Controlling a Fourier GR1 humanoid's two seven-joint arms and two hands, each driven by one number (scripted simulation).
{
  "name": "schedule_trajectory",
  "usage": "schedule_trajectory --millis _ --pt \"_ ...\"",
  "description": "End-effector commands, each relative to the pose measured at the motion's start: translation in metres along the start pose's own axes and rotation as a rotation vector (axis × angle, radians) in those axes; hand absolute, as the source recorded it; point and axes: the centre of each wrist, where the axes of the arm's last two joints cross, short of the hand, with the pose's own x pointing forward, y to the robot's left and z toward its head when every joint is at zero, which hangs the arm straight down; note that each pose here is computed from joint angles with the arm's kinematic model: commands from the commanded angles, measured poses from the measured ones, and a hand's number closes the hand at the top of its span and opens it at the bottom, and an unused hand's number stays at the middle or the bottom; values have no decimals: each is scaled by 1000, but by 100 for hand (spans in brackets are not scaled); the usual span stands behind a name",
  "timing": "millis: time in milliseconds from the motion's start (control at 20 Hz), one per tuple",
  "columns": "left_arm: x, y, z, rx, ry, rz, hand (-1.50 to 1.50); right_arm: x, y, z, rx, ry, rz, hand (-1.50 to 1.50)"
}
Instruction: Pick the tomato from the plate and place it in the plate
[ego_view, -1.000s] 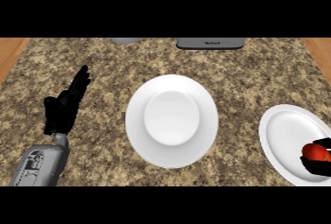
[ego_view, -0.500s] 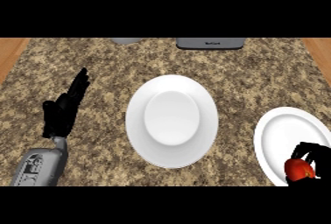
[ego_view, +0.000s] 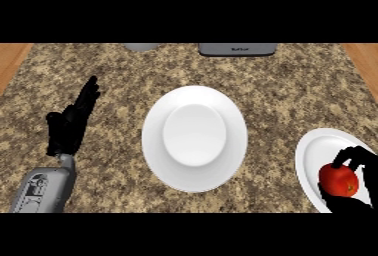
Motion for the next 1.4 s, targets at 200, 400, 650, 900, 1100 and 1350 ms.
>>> schedule_trajectory --millis 200,400,650,900,1100,1350 --pt "1 -11 -5 -18 -11 -7 0 65 -34 5 -161 -291 -131 150" --pt "2 -13 3 -26 5 8 0 110 -34 11 -87 -329 -208 150" --pt "24 -8 -12 -26 -24 14 0 154 -29 -11 -2 -318 -262 150" --pt "-4 -19 3 -27 -18 1 0 209 21 -34 62 -345 -274 150" --pt "12 -3 -1 -41 -8 -4 0 228 52 -51 108 -322 -265 150" --pt "-1 -6 -14 -35 -27 -4 0 241 94 -74 134 -308 -37 150"
